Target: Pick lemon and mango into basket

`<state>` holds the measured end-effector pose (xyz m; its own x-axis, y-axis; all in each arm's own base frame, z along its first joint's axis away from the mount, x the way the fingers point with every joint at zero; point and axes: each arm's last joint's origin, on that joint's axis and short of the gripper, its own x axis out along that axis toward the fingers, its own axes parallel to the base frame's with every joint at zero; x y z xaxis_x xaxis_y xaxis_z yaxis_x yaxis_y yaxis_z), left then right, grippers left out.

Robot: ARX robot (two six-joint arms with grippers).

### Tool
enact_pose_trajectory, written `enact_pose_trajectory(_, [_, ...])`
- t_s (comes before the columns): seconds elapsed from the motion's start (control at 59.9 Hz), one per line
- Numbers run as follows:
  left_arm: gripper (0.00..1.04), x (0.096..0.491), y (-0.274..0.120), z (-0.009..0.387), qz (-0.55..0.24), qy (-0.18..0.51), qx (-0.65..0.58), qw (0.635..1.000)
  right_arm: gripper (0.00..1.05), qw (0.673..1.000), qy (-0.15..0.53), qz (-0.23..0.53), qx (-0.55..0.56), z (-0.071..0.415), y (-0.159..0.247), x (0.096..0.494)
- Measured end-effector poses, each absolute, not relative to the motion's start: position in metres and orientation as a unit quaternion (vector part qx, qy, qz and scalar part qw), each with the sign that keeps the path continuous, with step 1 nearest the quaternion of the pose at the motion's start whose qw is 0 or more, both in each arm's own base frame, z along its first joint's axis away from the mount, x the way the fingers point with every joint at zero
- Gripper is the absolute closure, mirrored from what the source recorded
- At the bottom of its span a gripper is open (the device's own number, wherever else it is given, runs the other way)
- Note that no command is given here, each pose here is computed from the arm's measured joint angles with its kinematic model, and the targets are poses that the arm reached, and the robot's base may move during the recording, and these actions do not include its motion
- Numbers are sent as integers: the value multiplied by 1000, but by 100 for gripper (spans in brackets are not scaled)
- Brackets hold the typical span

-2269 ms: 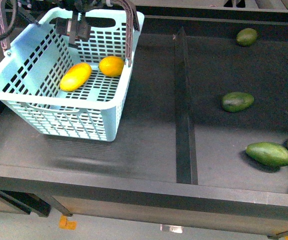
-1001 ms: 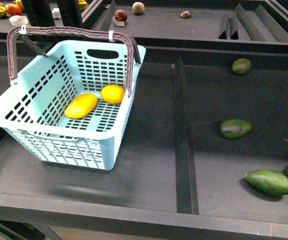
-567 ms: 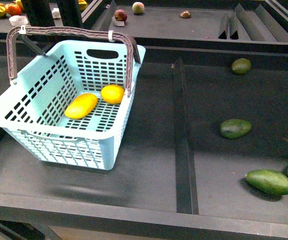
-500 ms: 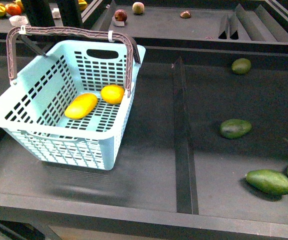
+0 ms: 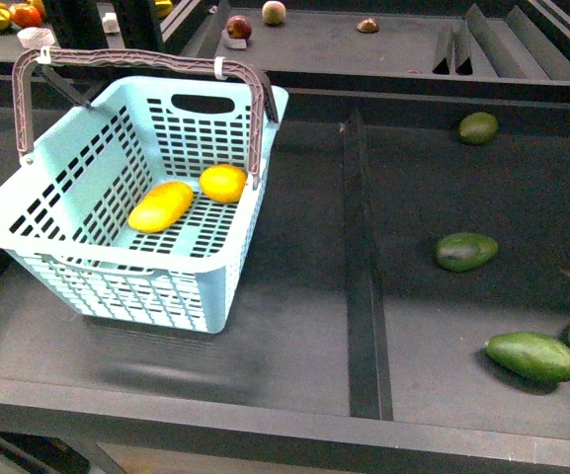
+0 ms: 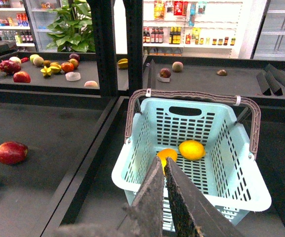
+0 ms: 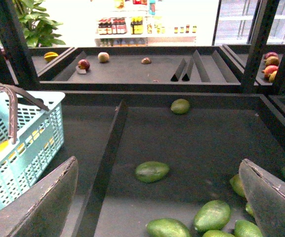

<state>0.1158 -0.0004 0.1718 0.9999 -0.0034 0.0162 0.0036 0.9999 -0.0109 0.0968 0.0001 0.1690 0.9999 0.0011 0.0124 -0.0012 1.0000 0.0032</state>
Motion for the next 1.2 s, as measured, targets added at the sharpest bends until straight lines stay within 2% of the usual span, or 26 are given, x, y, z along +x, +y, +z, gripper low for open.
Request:
enact_pose_trajectory(0.367, [101,108,0,171,-2,-8,-5,1000,9,1000,-6,0,2,169,0,97])
enact_pose_trajectory(0.434, [101,102,0,167,-2,9,-5,1000,9,1000,-6,0,2,169,0,97])
enact_pose_trajectory(0.984, [101,97,0,169,-2,-6,-5,1000,9,1000,-6,1,2,169,0,97])
enact_pose_trajectory(1.034, [95,97,0,169,-2,-6,-5,1000,9,1000,-6,0,2,169,0,97])
enact_pose_trajectory(1.201, [59,97,0,169,-2,-6,-5,1000,9,1000,-6,0,2,169,0,97])
